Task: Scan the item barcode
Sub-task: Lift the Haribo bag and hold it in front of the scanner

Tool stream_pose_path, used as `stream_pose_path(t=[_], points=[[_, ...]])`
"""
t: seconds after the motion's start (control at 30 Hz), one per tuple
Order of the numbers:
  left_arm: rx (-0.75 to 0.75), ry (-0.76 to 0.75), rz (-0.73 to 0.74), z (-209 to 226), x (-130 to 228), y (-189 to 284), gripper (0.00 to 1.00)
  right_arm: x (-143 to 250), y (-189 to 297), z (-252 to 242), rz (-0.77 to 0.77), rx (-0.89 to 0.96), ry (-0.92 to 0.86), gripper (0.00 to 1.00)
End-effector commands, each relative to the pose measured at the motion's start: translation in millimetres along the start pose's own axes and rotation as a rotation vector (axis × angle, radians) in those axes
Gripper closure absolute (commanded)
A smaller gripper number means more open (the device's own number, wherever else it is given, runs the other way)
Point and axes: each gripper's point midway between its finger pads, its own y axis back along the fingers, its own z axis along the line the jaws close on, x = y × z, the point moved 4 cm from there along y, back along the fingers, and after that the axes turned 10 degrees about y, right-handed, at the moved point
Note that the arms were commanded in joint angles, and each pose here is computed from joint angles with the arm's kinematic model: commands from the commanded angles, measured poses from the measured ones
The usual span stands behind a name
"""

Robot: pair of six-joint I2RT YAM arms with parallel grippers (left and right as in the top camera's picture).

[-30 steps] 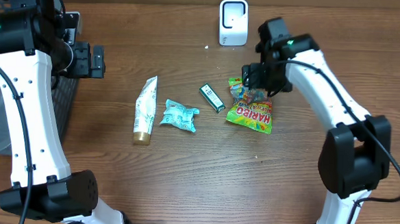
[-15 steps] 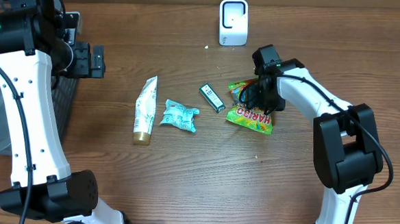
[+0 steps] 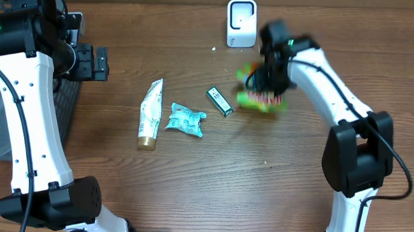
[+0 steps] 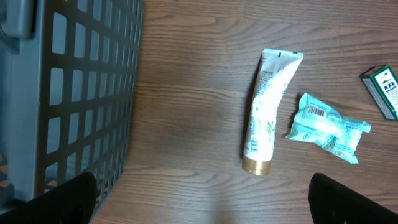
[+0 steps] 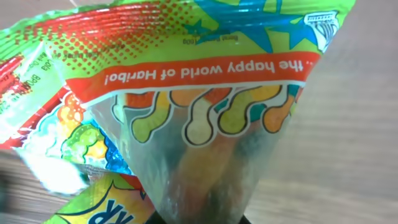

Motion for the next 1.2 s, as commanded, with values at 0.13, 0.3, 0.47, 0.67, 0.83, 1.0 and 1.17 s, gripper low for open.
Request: stream_pose_path(t=[0.13, 0.3, 0.47, 0.67, 0.83, 1.0, 1.17], points=[[-0.001, -0.01, -0.022, 1, 0, 7, 0.0, -86, 121, 4, -0.427, 0.002, 0.056, 0.96], [-0.001, -0.01, -0.022, 1, 0, 7, 0.0, -113, 135, 16, -0.569, -0.074, 0.098, 0.96], [-0.001, -0.01, -0.022, 1, 0, 7, 0.0, -138, 130, 18, -0.671, -0.081, 0.105, 0.96], [-0.001, -0.01, -0.022, 1, 0, 7, 0.0, -146, 95, 18, -0.636, -0.076, 0.101, 0.96], [-0.001, -0.01, -0.022, 1, 0, 7, 0.0, -138, 35, 17, -0.506, -0.076, 0.097, 0.96], [-0.001, -0.01, -0.022, 1, 0, 7, 0.0, -134, -2, 17, -0.438, -0.075, 0.095, 0.96], [-0.001, -0.01, -0.022, 1, 0, 7, 0.0, -138, -5, 17, -0.458, -0.075, 0.095, 0.96]])
